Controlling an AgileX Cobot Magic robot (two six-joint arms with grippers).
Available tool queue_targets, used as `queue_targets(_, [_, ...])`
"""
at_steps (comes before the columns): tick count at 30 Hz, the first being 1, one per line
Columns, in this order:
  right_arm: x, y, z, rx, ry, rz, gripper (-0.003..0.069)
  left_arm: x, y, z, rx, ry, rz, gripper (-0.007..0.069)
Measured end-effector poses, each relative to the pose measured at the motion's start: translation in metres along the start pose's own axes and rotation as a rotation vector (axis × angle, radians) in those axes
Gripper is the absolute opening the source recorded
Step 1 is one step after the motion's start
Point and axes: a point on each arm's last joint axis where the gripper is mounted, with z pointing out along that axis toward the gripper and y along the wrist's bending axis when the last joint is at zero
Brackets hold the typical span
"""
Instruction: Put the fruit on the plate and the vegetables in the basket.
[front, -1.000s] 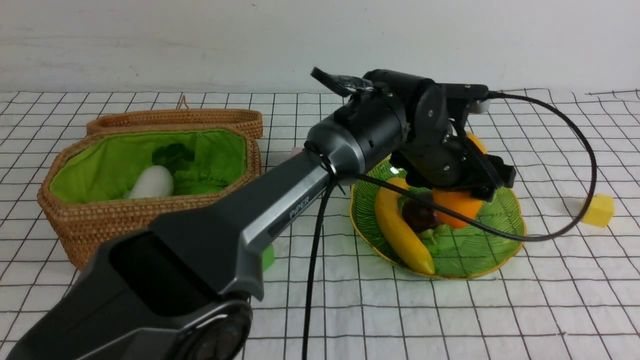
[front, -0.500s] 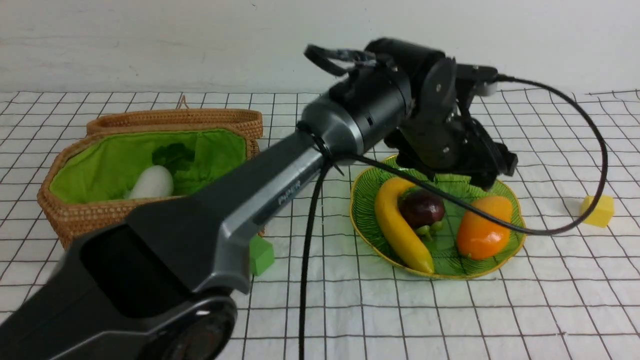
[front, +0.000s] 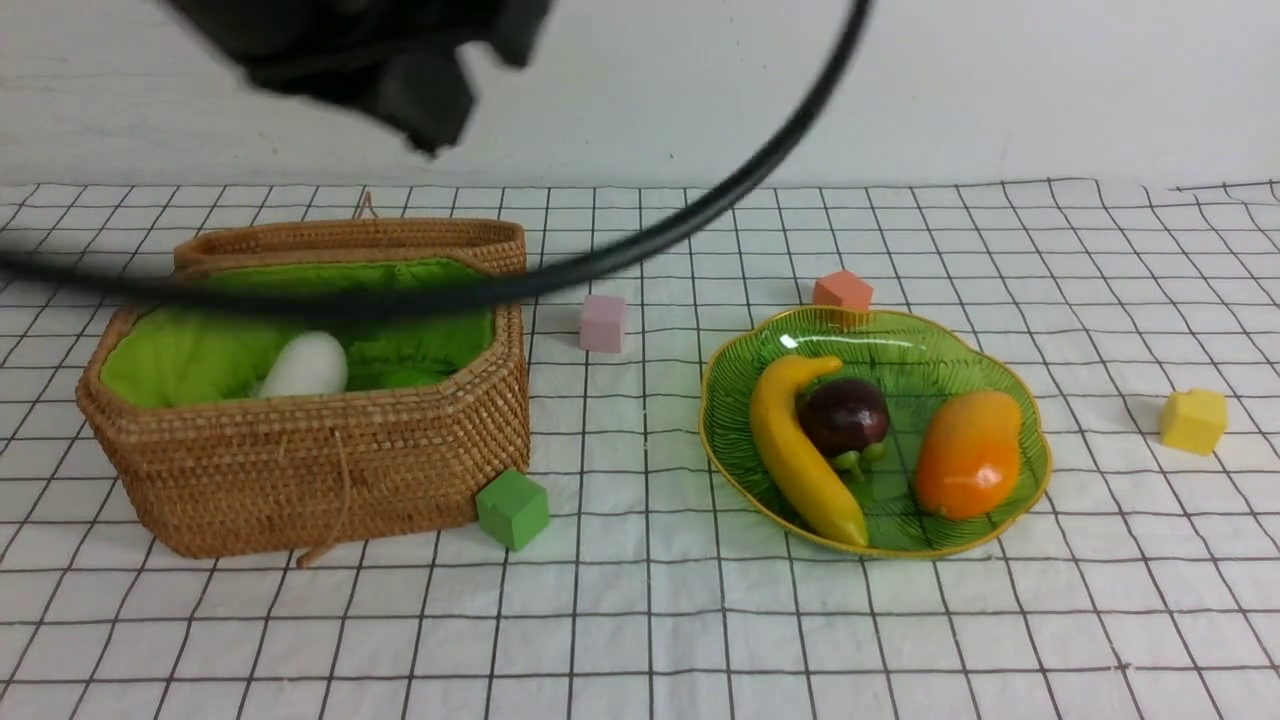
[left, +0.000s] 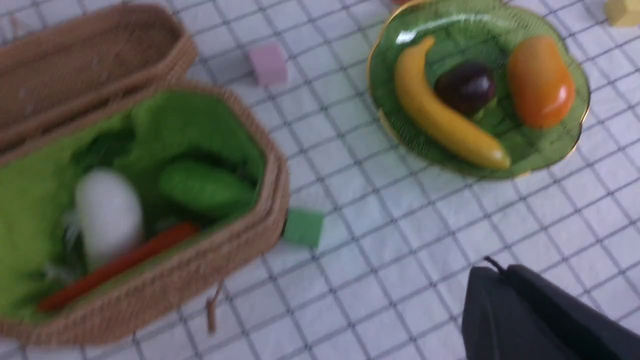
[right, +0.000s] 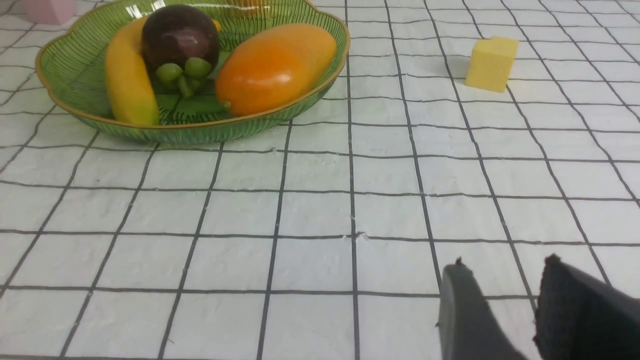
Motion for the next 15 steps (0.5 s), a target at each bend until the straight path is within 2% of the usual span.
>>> queue_targets(1, [0.0, 0.0, 0.0, 0.0, 0.0, 0.0, 0.0242, 0.004, 0.001, -0.002, -0.001, 0.002, -0.004, -0.0013])
queue_targets(2, [0.0, 0.0, 0.0, 0.0, 0.0, 0.0, 0.0242, 0.036, 0.009, -0.021, -0.014, -0.01, -0.035, -0.0013])
queue_targets(8, [0.0, 0.0, 0.0, 0.0, 0.0, 0.0, 0.0242, 0.159, 0.028, -0.029, 0.0, -0.025, -0.08, -0.0013])
queue_targets(12, [0.0, 0.0, 0.0, 0.0, 0.0, 0.0, 0.0242, 0.206, 0.03, -0.026, 0.058, -0.028, -0.108, -0.0013])
queue_targets(15, [0.0, 0.0, 0.0, 0.0, 0.0, 0.0, 0.0242, 0.222, 0.031, -0.031, 0.085, -0.081, -0.118, -0.0013])
